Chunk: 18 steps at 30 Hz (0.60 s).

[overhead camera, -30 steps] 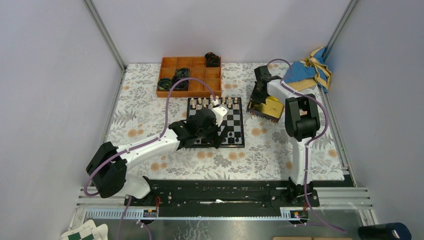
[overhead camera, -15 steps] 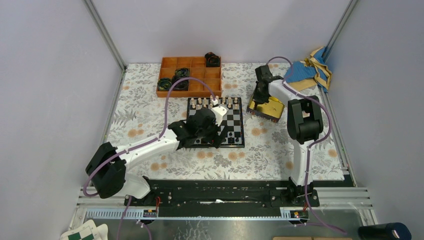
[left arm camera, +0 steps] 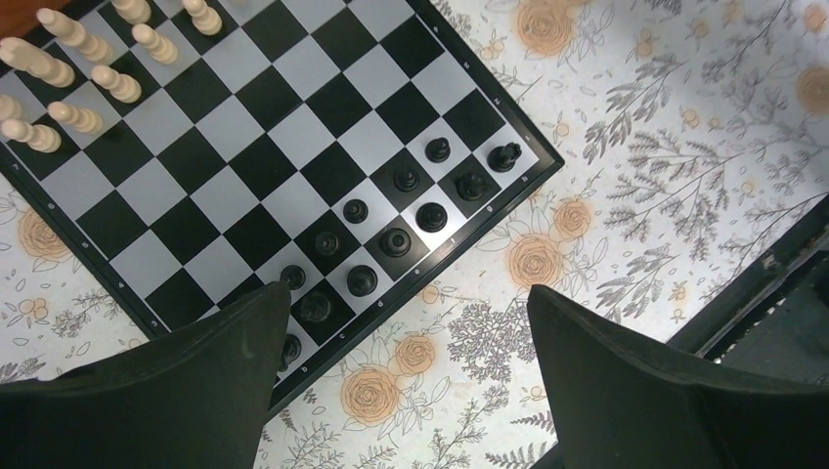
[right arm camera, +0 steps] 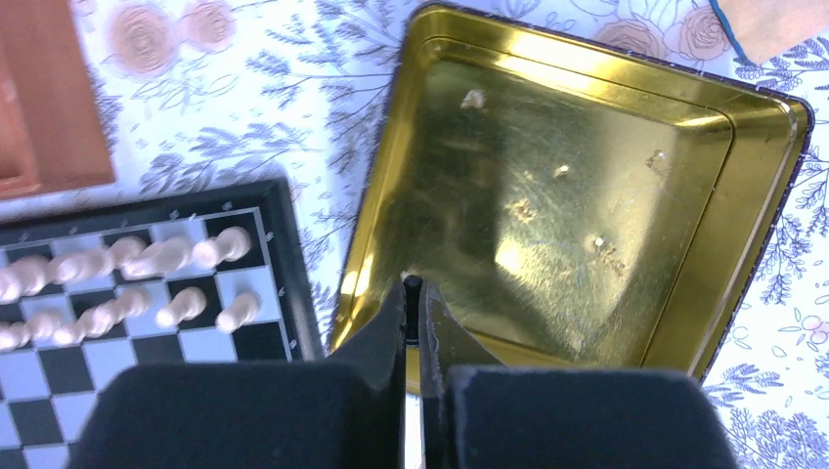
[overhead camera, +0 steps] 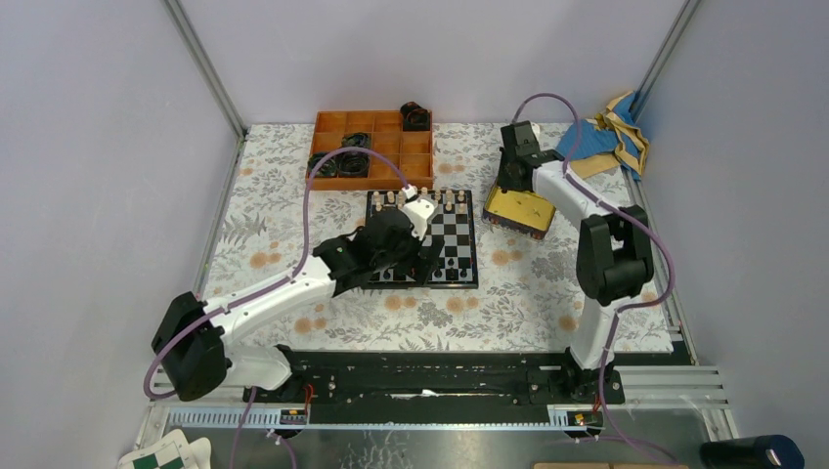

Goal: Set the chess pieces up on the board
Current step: Place the chess piece on the chessboard.

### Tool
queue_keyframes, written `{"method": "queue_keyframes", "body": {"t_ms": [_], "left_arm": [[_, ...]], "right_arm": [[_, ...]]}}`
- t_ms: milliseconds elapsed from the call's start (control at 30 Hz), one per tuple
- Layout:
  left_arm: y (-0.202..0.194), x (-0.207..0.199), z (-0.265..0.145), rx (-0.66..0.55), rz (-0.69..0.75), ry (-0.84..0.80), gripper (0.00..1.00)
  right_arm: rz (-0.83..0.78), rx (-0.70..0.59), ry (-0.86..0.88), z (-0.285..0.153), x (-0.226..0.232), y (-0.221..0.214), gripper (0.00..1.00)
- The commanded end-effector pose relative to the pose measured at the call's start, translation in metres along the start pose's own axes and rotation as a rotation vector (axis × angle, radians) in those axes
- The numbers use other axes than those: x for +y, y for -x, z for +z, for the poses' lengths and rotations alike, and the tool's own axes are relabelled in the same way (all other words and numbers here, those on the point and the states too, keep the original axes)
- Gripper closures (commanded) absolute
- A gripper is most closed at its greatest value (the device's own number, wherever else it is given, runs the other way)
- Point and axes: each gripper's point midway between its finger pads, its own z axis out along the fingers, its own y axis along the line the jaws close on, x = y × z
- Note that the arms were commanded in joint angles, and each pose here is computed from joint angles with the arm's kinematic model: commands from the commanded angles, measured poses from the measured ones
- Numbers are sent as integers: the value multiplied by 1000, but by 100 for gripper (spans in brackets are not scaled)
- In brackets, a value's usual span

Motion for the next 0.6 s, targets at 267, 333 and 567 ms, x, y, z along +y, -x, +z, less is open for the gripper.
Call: {"method": "queue_keyframes", "body": {"t_ms": [267,333,567], "left_arm": [[26,6,-36,-142,-129,38,1],[25,8,-41,-150,-141,48,1],[24,12,-53,-175,-175,66,1]], "right_arm": [[-173,-270,179,-75,64,7,100],[-206,-289,204,-79,75,-5,100],[-251,-384,249,-86,93,-39,100]]}}
